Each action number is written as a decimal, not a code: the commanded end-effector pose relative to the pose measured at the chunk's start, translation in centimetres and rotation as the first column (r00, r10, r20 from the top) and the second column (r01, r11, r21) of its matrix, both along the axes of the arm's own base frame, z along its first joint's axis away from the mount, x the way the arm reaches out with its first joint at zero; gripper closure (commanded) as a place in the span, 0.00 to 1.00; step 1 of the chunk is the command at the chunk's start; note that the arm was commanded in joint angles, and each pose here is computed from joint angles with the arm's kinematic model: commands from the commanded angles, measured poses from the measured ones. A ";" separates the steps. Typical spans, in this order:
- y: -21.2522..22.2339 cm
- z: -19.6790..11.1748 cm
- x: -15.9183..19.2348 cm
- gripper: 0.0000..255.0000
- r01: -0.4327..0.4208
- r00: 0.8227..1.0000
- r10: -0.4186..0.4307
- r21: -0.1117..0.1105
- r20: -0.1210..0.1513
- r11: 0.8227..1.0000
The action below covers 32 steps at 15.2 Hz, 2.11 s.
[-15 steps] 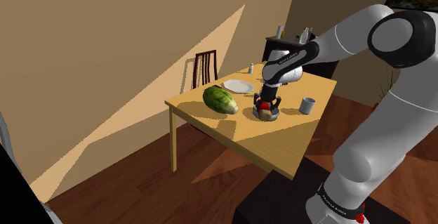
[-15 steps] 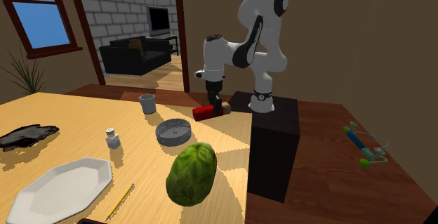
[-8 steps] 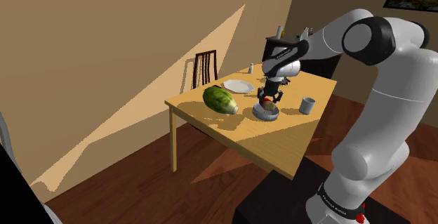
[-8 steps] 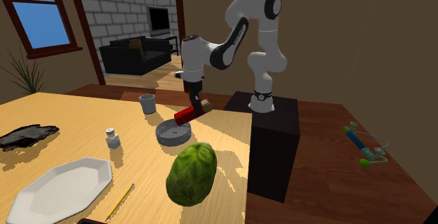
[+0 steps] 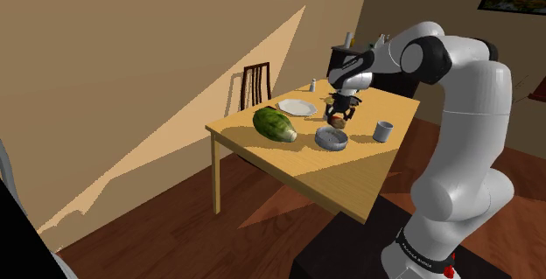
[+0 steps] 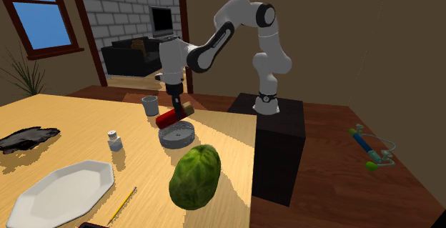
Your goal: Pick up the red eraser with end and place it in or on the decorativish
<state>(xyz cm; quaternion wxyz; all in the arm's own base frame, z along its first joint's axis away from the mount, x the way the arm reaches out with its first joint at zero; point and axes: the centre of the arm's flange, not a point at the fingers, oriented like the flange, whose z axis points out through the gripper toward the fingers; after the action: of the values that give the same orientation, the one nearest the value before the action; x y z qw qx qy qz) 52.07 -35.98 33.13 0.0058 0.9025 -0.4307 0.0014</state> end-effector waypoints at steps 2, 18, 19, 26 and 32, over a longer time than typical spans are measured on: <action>-0.7 -1.4 0.4 1.00 -0.001 1.000 0.001 0.000 0.001 1.000; -0.7 -6.5 0.4 1.00 -0.001 1.000 0.001 0.000 0.001 1.000; -0.7 -6.5 0.4 1.00 -0.001 1.000 0.001 0.000 0.001 1.000; -0.7 -6.5 0.4 0.00 -0.001 1.000 0.001 0.000 0.001 1.000; -0.7 -1.5 0.4 0.00 -0.001 1.000 0.001 0.000 0.001 1.000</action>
<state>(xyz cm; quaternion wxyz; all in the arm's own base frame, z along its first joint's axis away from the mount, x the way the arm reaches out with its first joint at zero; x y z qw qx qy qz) 52.58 -36.66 31.38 0.0058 0.9027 -0.4302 0.0024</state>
